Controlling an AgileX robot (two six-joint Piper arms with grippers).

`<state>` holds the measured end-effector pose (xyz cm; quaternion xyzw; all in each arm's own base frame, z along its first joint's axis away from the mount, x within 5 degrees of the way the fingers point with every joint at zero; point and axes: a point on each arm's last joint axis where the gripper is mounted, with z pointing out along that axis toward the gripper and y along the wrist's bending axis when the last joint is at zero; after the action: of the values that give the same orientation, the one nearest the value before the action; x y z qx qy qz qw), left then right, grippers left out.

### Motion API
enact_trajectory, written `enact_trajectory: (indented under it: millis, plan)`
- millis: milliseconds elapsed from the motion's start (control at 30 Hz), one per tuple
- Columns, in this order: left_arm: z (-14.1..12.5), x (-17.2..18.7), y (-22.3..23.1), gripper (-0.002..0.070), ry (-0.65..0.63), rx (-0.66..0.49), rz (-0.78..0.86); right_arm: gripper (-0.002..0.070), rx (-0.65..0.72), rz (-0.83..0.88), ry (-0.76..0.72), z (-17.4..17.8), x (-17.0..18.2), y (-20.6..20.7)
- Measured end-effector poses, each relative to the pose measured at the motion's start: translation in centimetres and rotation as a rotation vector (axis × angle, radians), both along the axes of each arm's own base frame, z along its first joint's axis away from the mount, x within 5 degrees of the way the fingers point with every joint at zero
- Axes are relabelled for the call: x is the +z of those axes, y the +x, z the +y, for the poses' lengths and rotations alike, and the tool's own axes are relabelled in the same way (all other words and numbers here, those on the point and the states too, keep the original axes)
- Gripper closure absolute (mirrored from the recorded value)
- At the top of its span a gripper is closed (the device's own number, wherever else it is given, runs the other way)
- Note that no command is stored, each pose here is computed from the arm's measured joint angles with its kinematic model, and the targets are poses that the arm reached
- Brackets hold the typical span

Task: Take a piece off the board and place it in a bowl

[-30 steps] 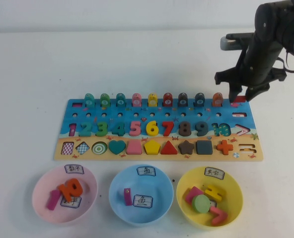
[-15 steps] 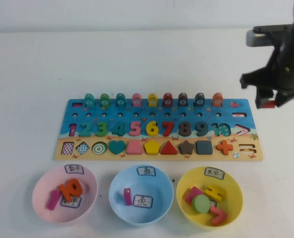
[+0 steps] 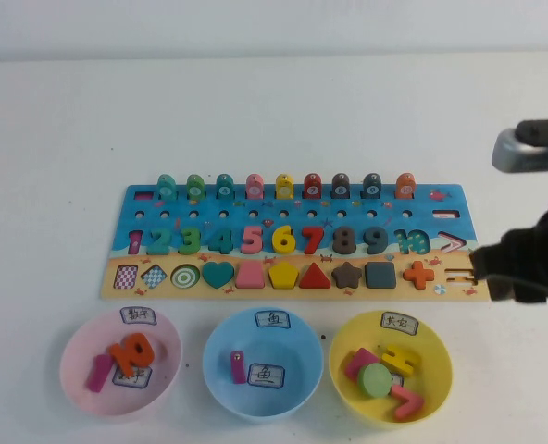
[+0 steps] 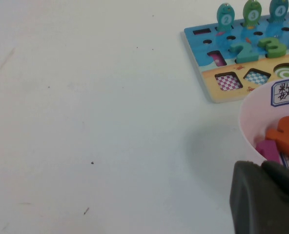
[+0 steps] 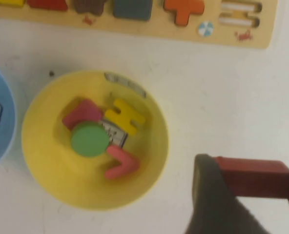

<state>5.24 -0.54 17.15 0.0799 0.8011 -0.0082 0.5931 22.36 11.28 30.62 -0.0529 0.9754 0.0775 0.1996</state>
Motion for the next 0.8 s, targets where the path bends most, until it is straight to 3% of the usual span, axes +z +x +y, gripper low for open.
enact_trajectory:
  millis: [400,800]
  plan:
    - [0.0,0.0,0.0,0.068,0.0,0.0,0.0,0.0394,0.062,0.091,0.032,3.7,-2.6,-3.9]
    - [0.0,0.0,0.0,0.068,0.0,0.0,0.0,0.0394,0.038,0.199,0.038,6.9,-6.6,-1.5]
